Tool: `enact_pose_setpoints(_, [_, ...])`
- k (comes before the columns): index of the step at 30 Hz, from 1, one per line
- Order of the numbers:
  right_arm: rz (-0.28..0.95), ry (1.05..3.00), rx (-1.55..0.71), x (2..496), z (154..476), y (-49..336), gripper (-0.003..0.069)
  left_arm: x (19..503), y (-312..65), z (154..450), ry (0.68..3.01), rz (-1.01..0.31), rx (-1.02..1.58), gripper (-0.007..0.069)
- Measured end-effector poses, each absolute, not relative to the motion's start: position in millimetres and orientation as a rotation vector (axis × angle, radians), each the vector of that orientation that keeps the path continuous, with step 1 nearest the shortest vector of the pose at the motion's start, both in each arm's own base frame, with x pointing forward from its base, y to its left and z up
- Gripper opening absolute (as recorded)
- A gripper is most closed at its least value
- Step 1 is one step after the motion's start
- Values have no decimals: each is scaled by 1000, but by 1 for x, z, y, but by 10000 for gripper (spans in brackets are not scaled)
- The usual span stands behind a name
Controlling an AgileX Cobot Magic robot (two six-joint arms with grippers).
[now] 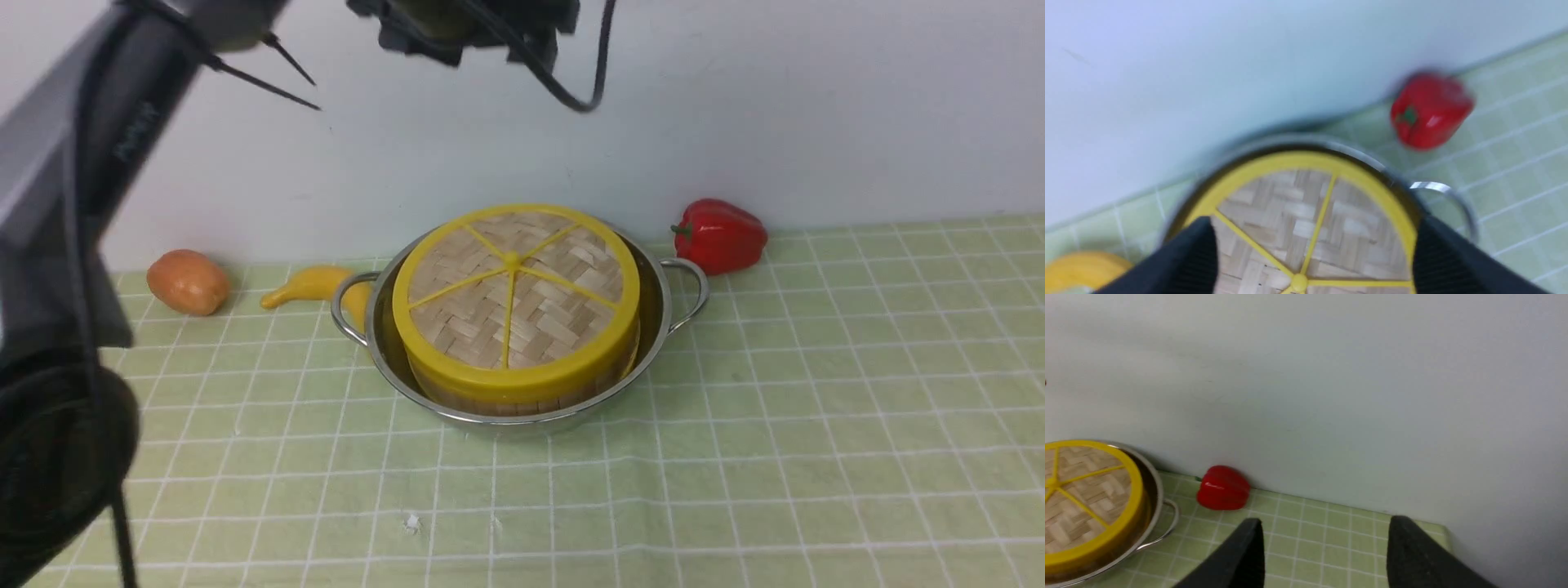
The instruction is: Place the steamer in the pot on the green tablecloth, and put the lid on the steamer.
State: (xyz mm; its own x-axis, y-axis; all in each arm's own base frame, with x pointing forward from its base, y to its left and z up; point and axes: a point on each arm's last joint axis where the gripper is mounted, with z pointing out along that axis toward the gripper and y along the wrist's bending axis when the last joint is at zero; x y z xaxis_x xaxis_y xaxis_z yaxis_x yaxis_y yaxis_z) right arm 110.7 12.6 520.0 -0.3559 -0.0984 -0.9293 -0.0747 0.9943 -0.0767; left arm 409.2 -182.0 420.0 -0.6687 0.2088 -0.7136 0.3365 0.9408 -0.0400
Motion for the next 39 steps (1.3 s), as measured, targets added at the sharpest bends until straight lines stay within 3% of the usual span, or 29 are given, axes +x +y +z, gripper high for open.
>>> enact_pose_setpoints(1, [-16, 1937, -125, 109, 519, 13, 387, 405, -180, 426, 2310, -220, 382, 490])
enact_pose_setpoints(4, [-3, 2007, -145, 100, 488, 12, 312, 362, -161, 486, 2166, -244, 383, 213])
enact_pose_setpoints(5, [-2, 2007, -145, 97, 486, 11, 302, 359, -160, 489, 2158, -244, 385, 213])
enact_pose_setpoints(6, [-8, 2039, -149, 92, 470, 9, 266, 341, -152, 510, 2101, -249, 398, 87])
enact_pose_setpoints(8, [-14, 2089, -152, 84, 442, 7, 218, 311, -140, 539, 2016, -264, 413, 6])
enact_pose_setpoints(15, [83, 2056, -119, 64, 374, 5, 118, 230, -105, 597, 1804, -274, 447, -23])
enact_pose_setpoints(20, [162, 2019, -104, 55, 345, 6, 108, 189, -87, 610, 1756, -274, 443, -23])
enact_pose_setpoints(25, [246, 1961, -101, 47, 315, 8, 106, 142, -66, 579, 1855, -262, 467, -23])
enact_pose_setpoints(30, [304, 1941, -91, 45, 305, 11, 106, 113, -53, 522, 2011, -254, 486, -23])
enact_pose_setpoints(32, [314, 1935, -90, 46, 304, 11, 108, 90, -43, 473, 2119, -269, 482, -23])
enact_pose_setpoints(39, [320, 1925, -88, 46, 305, 12, 123, 44, -30, 369, 2171, -373, 478, -23])
